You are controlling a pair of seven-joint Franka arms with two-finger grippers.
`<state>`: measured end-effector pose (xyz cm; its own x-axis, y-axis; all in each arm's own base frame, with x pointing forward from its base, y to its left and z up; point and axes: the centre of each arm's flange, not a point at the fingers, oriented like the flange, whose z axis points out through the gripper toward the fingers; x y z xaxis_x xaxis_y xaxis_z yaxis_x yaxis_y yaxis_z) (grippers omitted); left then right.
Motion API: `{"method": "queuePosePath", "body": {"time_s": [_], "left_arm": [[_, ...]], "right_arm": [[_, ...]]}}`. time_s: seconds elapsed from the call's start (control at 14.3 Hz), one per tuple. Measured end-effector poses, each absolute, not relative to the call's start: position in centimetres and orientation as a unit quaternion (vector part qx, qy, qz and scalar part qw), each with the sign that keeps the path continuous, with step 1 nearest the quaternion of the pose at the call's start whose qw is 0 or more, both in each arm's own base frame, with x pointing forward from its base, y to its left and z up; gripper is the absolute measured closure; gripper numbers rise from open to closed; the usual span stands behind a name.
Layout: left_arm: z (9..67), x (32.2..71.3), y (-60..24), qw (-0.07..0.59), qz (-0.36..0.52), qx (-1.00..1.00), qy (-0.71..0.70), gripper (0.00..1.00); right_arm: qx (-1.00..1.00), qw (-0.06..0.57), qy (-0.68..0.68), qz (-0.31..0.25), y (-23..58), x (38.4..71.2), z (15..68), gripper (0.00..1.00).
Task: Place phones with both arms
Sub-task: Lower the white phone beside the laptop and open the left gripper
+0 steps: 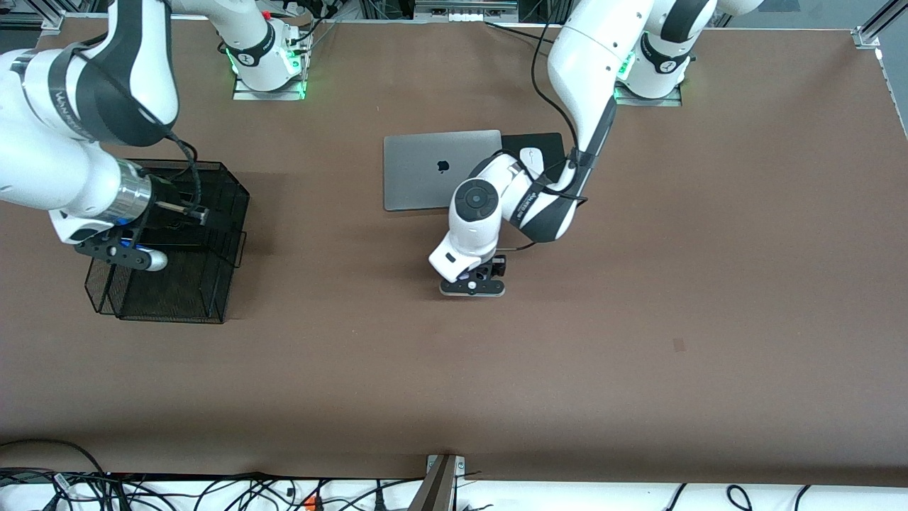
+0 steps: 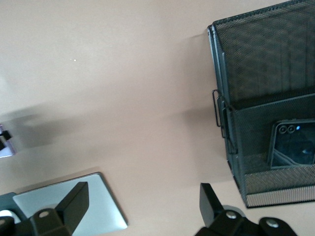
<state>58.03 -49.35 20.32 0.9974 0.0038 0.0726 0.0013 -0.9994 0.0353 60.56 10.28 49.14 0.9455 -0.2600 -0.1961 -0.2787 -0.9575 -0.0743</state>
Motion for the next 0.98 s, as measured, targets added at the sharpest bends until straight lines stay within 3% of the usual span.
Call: {"method": "queuePosePath", "body": {"time_s": [0.84,0.98], "left_arm": [[16.6,56.6,-54.3,0.034,0.061,0.998,0.011,0.15],[15.9,56.7,-54.3,0.039,0.067,0.997,0.012,0.01]], "right_arm": [[-0.985,0.049,0.140,0.093,10.8,60.7,49.5,0.00],[-0.985,0.049,0.136,0.093,11.4,60.7,49.5,0.00]]}}
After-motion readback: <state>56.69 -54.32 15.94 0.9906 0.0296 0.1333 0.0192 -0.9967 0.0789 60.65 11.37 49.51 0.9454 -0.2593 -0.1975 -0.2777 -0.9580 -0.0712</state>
